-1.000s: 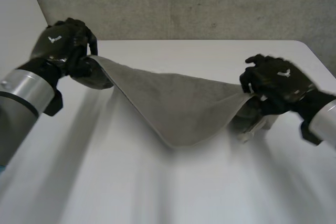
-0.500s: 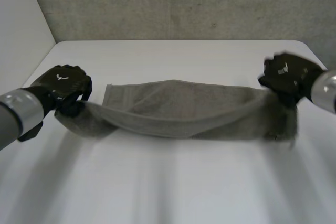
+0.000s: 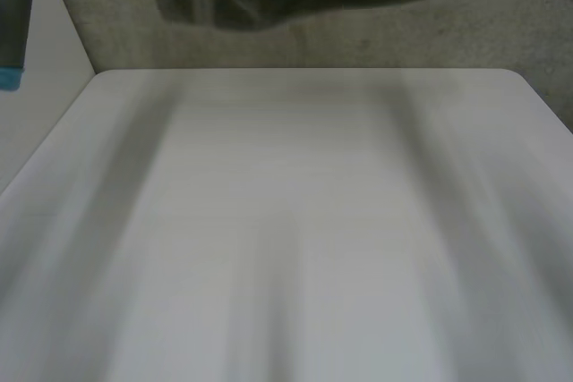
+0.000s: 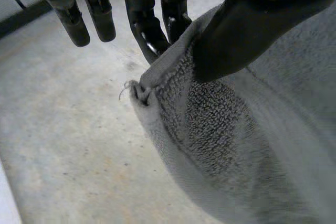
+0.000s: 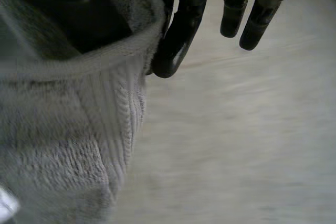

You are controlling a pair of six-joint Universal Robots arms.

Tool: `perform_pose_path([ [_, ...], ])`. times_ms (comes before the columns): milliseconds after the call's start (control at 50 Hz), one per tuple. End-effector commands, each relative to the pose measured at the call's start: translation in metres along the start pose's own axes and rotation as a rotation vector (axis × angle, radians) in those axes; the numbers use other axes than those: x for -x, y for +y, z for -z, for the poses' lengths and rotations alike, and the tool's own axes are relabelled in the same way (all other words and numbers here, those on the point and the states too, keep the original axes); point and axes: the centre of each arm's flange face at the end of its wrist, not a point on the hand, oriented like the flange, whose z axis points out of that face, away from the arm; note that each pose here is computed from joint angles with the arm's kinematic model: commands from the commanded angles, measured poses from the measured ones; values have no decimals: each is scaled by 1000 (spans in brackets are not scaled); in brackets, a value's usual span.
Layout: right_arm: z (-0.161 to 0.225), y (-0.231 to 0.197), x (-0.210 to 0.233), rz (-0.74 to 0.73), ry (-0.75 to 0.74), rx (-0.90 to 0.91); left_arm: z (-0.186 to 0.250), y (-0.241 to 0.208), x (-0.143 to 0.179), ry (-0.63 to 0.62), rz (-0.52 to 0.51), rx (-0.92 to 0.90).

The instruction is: Fold the towel.

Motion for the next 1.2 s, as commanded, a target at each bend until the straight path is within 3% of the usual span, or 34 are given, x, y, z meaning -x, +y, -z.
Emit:
perform_pose_path([
  [20, 52, 42, 51, -94, -273, 146, 51, 68, -11, 104, 26, 229],
  [220, 137, 94, 107, -127, -495, 358, 154, 151, -38, 178, 103, 598],
  [260, 151, 96, 118, -135, -544, 367, 188, 168, -49, 220, 78, 703],
  [380, 189, 105, 141, -165, -642, 424, 224, 179, -53, 284, -16, 808],
  [640, 209, 63, 117, -348, -756, 498, 214, 137, -23, 291, 70, 859],
  [840, 228, -4, 104, -567, -887, 442, 204, 92, -2, 253, 132, 832],
  [1020, 238, -28, 100, -630, -991, 471, 201, 81, 29, 195, 163, 823],
  [1100, 242, -41, 98, -680, -1072, 495, 205, 82, 29, 195, 188, 849],
  [1200, 241, -37, 94, -638, -1099, 468, 208, 86, 29, 194, 207, 874],
])
